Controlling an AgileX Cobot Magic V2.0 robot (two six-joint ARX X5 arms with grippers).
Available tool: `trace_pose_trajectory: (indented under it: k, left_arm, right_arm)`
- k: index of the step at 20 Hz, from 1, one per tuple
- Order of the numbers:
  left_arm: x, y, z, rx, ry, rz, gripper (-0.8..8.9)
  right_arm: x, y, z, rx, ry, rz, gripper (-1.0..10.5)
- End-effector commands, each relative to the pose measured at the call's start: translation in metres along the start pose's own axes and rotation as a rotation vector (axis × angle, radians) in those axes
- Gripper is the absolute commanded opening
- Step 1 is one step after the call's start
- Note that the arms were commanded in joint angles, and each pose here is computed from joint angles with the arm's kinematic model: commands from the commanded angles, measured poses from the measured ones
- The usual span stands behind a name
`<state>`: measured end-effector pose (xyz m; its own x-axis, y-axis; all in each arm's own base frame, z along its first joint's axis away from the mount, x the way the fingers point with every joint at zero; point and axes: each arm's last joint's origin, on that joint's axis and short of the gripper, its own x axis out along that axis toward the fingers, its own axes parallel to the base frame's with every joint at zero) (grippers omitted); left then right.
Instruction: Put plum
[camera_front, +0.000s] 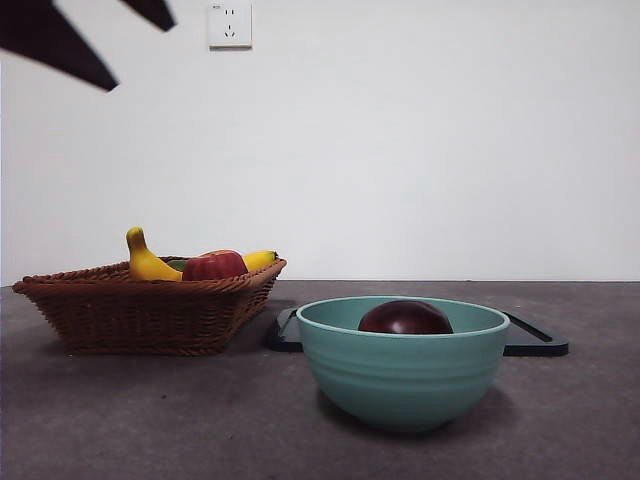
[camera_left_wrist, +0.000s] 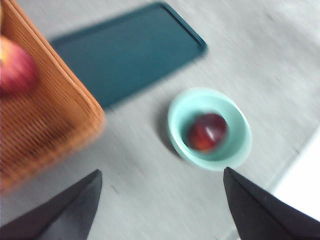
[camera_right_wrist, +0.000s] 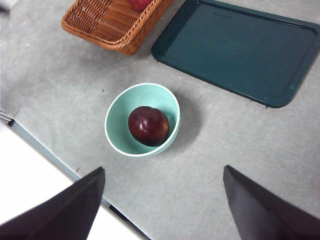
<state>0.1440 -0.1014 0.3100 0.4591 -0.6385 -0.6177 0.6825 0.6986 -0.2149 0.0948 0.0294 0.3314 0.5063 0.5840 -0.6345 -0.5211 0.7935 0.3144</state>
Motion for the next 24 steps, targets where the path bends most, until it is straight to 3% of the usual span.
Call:
trace_pose_trajectory:
  k: [1, 5, 14, 21, 24]
  left_arm:
    - [-0.001, -0.002, -0.015, -0.022, 0.000, -0.049, 3.92]
    - [-0.005, -0.007, -0.026, -0.031, 0.015, -0.187, 3.92]
    - [-0.005, -0.007, -0.027, -0.036, 0.022, -0.190, 3.92]
    - [-0.005, -0.007, -0.027, -0.036, 0.022, -0.189, 3.92]
    - [-0.005, -0.007, -0.027, -0.036, 0.022, -0.189, 3.92]
  right_arm:
    - [-0.003, 0.002, 0.005, -0.005, -0.022, 0.001, 3.8]
    - [-0.003, 0.002, 0.005, -0.005, -0.022, 0.001, 3.8]
    - [0.007, -0.003, 0.010, 0.020, 0.024, 0.010, 3.8]
    - [0.062, -0.018, 0.025, 0.076, 0.113, 0.061, 3.8]
    - [0.098, -0.024, 0.021, 0.080, 0.138, 0.039, 3.8]
